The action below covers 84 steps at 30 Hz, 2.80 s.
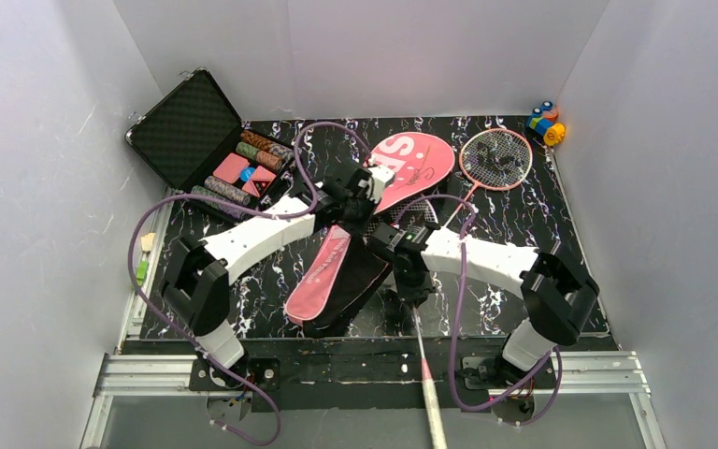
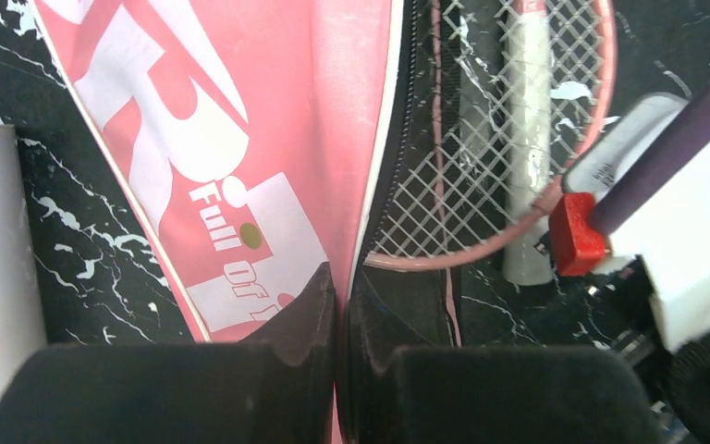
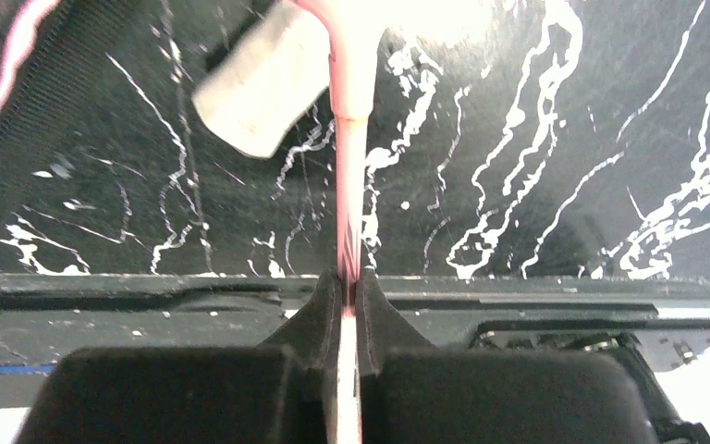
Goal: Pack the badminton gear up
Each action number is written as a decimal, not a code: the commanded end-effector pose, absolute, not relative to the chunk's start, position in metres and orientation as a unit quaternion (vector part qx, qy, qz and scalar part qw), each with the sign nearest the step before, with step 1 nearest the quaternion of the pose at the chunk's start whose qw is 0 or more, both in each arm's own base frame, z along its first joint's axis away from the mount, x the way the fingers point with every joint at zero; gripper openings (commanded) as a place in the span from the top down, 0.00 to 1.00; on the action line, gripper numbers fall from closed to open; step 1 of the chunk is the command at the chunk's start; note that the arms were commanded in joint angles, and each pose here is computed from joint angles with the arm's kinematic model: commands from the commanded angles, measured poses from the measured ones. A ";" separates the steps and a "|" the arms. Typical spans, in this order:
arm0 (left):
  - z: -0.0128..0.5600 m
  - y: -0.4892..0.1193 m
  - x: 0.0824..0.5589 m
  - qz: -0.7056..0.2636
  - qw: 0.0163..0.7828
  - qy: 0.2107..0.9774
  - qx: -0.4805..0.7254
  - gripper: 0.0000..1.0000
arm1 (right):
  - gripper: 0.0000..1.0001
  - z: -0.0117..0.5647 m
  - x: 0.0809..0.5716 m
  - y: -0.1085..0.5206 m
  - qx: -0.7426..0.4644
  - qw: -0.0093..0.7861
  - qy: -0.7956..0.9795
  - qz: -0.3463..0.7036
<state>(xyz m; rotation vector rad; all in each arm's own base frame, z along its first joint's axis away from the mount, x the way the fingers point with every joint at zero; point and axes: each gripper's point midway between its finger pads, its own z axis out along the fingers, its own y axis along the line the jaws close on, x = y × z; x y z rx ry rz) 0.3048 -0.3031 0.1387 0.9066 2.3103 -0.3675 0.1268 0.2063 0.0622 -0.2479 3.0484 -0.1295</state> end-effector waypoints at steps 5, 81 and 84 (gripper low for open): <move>0.170 -0.304 0.272 -0.255 0.282 0.862 0.334 1.00 | 0.99 0.066 0.175 0.237 -0.098 0.152 0.984 0.013; 0.148 -0.282 0.270 -0.231 0.250 0.864 0.371 1.00 | 0.53 0.062 0.127 0.271 -0.092 0.124 0.949 0.274; 0.150 -0.282 0.270 -0.230 0.252 0.864 0.371 1.00 | 0.53 0.053 0.126 0.272 -0.092 0.112 0.953 0.267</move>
